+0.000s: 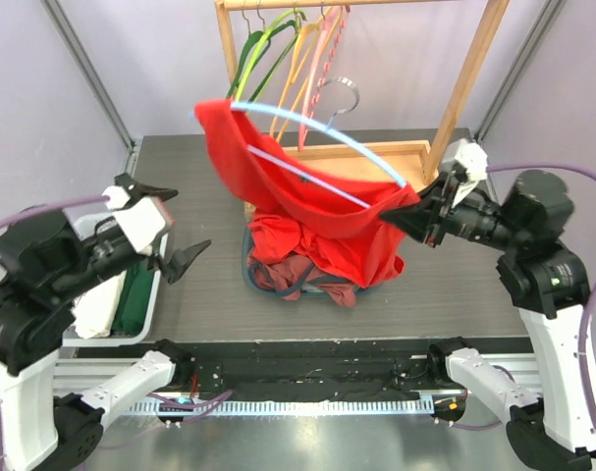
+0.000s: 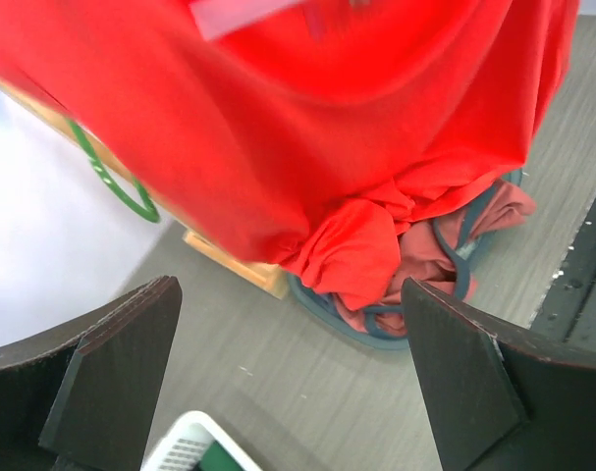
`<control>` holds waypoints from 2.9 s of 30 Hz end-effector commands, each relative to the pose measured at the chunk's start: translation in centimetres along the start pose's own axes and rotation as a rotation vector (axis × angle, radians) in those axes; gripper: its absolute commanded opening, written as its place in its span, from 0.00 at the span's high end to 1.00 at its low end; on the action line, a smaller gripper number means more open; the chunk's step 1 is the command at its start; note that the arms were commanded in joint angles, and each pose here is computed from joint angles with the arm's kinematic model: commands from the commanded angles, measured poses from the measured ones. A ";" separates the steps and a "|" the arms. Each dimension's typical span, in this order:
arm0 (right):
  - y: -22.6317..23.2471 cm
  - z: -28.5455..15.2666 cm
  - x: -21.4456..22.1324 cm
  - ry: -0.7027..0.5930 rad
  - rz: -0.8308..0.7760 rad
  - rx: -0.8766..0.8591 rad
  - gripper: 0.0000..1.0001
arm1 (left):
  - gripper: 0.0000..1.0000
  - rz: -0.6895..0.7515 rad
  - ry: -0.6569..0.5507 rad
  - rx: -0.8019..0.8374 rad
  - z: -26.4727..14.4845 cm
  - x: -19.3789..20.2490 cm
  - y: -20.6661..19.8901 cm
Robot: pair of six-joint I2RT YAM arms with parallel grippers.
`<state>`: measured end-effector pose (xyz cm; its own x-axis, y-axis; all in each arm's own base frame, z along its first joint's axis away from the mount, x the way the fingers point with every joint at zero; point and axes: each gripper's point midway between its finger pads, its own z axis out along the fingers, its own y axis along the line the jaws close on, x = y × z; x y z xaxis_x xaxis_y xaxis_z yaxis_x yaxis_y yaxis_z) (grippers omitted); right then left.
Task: Remove the tank top from the hanger
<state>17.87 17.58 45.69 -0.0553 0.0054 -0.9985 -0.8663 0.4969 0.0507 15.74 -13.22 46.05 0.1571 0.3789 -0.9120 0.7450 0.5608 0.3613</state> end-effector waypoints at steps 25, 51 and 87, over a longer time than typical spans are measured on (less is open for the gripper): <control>0.8 0.5 10.9 0.302 -0.429 -0.178 0.99 | 0.00 0.091 0.005 0.509 3.0 0.6 -5.9; 2.3 0.6 7.5 0.167 -0.521 -0.207 0.99 | 0.28 0.011 0.134 0.664 4.2 5.0 -8.1; -1.9 3.0 5.3 0.020 -0.436 0.050 0.49 | 1.00 -0.074 0.084 0.014 7.0 0.7 3.2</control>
<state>19.74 20.29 35.32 0.1551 -0.2965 -0.9423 -0.8823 0.3874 -0.2671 20.44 -18.54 41.72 0.0932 0.4674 -0.8791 0.8856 0.3645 0.2877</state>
